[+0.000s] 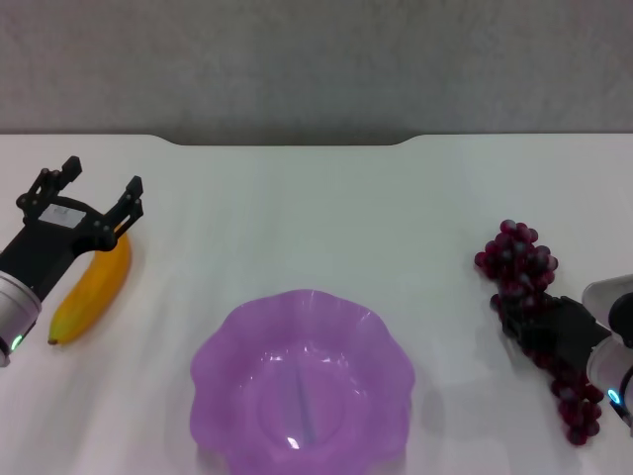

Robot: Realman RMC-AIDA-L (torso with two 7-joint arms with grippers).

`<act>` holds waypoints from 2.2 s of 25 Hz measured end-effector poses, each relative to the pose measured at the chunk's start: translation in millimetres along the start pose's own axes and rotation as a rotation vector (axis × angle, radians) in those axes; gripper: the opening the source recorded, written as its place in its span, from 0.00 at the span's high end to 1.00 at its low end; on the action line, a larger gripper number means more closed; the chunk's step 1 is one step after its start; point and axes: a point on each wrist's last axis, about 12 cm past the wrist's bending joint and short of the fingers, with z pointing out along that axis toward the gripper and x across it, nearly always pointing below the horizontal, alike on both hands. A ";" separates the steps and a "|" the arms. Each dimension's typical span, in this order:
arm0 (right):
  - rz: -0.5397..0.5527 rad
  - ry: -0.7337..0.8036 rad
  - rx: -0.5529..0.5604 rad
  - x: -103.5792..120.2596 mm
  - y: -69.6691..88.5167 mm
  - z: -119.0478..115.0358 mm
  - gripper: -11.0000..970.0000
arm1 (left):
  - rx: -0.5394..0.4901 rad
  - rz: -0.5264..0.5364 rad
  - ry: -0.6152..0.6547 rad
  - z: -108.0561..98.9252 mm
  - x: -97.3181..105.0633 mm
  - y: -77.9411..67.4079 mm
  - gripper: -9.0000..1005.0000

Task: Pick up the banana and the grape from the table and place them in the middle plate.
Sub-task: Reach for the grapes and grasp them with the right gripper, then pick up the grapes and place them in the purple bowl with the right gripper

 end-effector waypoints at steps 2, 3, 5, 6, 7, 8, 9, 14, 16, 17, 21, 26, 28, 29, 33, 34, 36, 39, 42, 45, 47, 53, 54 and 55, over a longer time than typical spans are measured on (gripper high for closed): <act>0.000 0.000 0.000 0.0 0.1 0.0 0.44 | 0.000 0.000 0.000 0.0 0.0 -0.1 0.17; 0.000 0.000 0.000 0.0 0.0 0.0 0.44 | 0.000 0.000 0.000 -0.1 0.1 -0.1 0.17; 0.000 0.000 0.000 0.0 -0.1 0.0 0.46 | -0.001 -0.001 0.001 -0.4 0.3 -0.1 0.17; -0.001 0.000 0.000 0.0 -0.1 0.0 0.47 | -0.001 -0.001 0.001 -0.6 0.4 -0.1 0.17; -0.001 0.001 0.000 0.0 -0.1 0.0 0.48 | -0.001 -0.001 0.001 -0.7 0.5 0.0 0.17; 0.000 0.001 0.000 0.1 0.0 0.0 0.49 | -0.001 -0.001 0.001 -0.9 0.6 0.0 0.17; 0.000 0.001 0.000 0.1 0.1 0.0 0.50 | -0.001 -0.001 0.002 -1.0 0.7 0.0 0.17; 0.000 0.001 -0.001 0.0 0.3 0.1 0.49 | -0.003 -0.001 0.003 -1.7 1.2 0.2 0.17; 0.000 0.000 -0.001 -0.1 0.3 0.1 0.50 | -0.003 -0.001 0.004 -2.1 1.4 0.3 0.17; 0.000 0.000 -0.001 -0.2 0.2 0.1 0.50 | -0.004 -0.001 0.005 -2.4 1.6 0.3 0.17; 0.001 -0.018 -0.005 -2.5 0.6 0.2 0.51 | -0.006 0.002 0.007 -3.7 2.3 1.4 0.17; 0.005 -0.053 -0.008 -8.0 0.3 0.7 0.52 | -0.011 0.003 0.012 -6.5 3.8 3.1 0.17; 0.003 -0.059 -0.011 -10.3 0.9 1.6 0.53 | -0.013 0.002 0.014 -7.5 4.3 3.4 0.17; 0.002 -0.061 -0.012 -11.1 1.1 2.0 0.53 | -0.013 0.002 0.014 -7.7 4.4 3.5 0.17; -0.001 -0.063 -0.014 -12.6 1.4 2.6 0.55 | -0.013 0.002 0.013 -8.0 4.3 3.7 0.17; -0.001 -0.064 -0.014 -13.2 1.5 2.9 0.55 | -0.013 0.002 0.009 -8.4 4.1 3.7 0.17; -0.002 -0.065 -0.014 -13.7 1.5 3.1 0.57 | -0.013 0.003 0.007 -8.7 3.9 3.9 0.17; -0.004 -0.069 -0.013 -15.6 1.0 3.7 0.59 | -0.014 0.003 0.006 -9.6 4.0 4.5 0.17; -0.004 -0.074 -0.013 -17.5 0.4 4.2 0.61 | -0.014 0.003 0.006 -9.6 4.1 4.5 0.17; -0.002 -0.090 -0.016 -19.8 0.1 4.1 0.64 | -0.014 0.003 0.006 -9.7 4.1 4.6 0.17; 0.007 -0.106 -0.017 -22.5 -2.2 3.5 0.65 | -0.015 0.004 0.007 -10.1 4.2 5.0 0.17; 0.027 -0.192 -0.035 -33.4 -9.1 -0.5 0.69 | -0.015 0.004 0.007 -10.4 4.2 5.4 0.17; 0.025 -0.217 -0.040 -35.3 -10.2 -2.2 0.69 | -0.015 0.004 0.006 -10.4 4.2 5.4 0.17; 0.022 -0.242 -0.047 -37.3 -11.1 -4.0 0.69 | -0.015 0.004 0.006 -10.4 4.2 5.4 0.17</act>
